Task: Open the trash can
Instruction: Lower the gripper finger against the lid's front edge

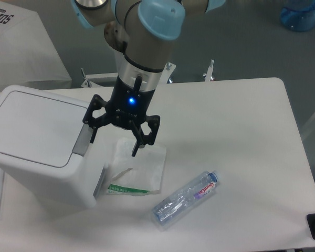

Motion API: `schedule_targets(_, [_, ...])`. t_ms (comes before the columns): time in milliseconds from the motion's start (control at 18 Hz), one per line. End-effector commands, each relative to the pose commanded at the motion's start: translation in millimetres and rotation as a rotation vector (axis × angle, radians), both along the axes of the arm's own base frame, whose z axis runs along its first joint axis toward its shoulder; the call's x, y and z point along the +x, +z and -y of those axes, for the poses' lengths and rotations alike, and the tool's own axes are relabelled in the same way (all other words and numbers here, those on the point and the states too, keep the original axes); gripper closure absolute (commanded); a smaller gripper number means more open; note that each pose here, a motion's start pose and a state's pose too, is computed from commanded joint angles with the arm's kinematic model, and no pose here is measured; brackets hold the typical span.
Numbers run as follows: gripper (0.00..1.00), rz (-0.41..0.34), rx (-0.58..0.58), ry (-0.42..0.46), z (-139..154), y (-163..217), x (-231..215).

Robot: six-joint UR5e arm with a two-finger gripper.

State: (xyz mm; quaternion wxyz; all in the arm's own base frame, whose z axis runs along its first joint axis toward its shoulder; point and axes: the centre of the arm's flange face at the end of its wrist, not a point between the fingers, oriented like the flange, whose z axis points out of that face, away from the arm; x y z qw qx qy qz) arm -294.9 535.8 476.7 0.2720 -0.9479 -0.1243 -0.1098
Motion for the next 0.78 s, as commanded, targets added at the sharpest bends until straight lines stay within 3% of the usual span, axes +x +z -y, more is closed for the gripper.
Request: schedule_targets(778, [0.00,0.002,-0.012,-0.014,-6.4,-6.6,5.3])
